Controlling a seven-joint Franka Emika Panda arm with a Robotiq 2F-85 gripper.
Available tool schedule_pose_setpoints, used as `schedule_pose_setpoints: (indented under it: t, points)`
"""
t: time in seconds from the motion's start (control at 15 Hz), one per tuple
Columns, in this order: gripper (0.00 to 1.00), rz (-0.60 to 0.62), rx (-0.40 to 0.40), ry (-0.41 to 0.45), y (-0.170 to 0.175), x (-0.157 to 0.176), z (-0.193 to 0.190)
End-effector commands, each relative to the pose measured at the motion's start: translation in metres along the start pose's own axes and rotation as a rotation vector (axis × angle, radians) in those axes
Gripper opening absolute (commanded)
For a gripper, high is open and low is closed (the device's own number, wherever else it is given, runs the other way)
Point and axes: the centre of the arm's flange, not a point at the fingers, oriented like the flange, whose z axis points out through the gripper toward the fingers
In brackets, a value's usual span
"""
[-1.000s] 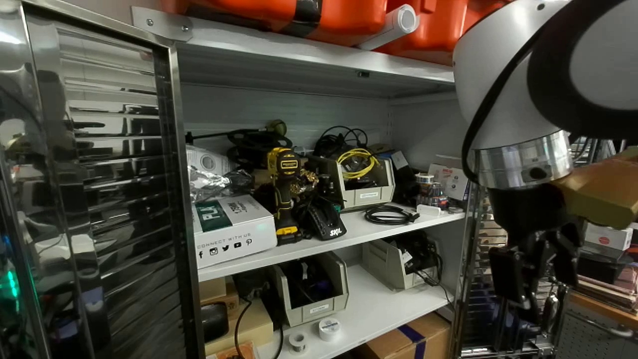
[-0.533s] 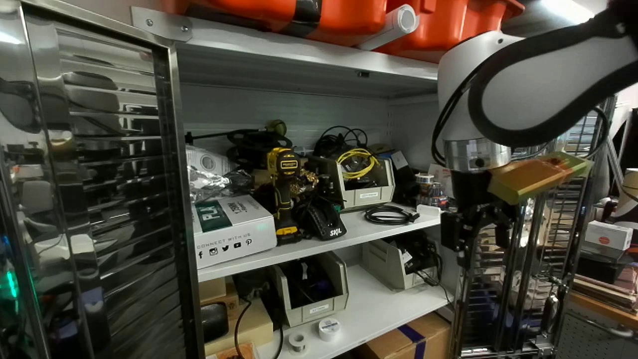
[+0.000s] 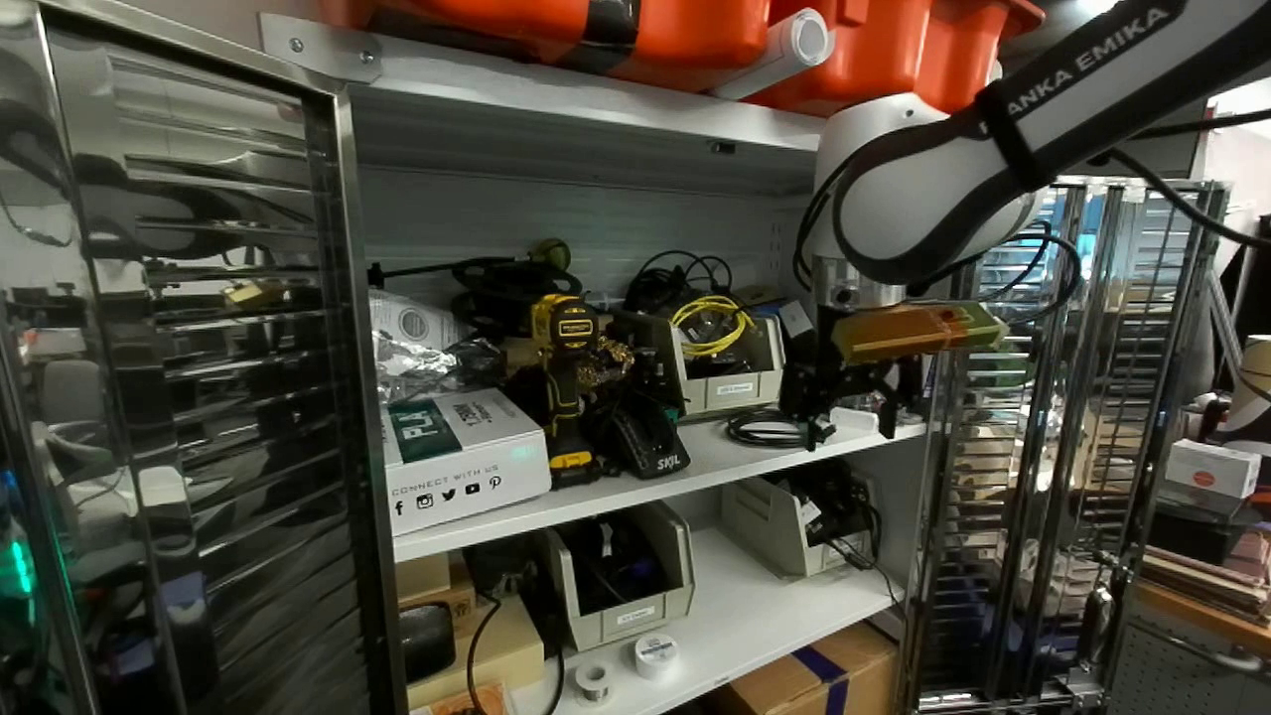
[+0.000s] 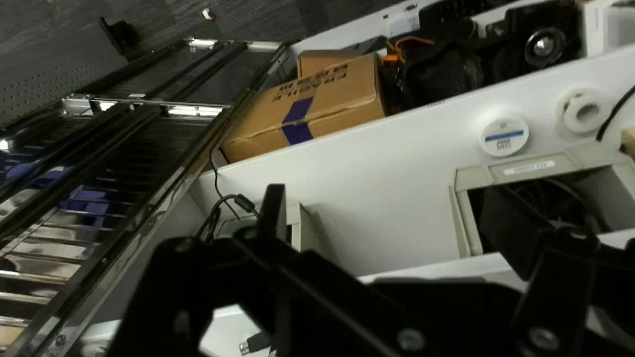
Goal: Put the black cable inside the compartment.
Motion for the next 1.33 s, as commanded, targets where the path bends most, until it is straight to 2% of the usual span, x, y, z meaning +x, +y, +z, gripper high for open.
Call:
schedule_pose_setpoints:
  t: [0.0,0.4,0.73,0.93,1.27]
  points:
    - [1.00,0.133,-0.016,0.083,-0.001,0.048,0.005]
    - [1.00,0.375,0.000,0.140,0.044,0.086,0.017]
    - [1.00,0.464,0.043,0.136,0.071,0.115,0.036]
    - [1.00,0.494,0.070,0.117,0.070,0.133,0.053]
    - [1.00,0.514,0.080,0.105,0.049,0.158,0.072]
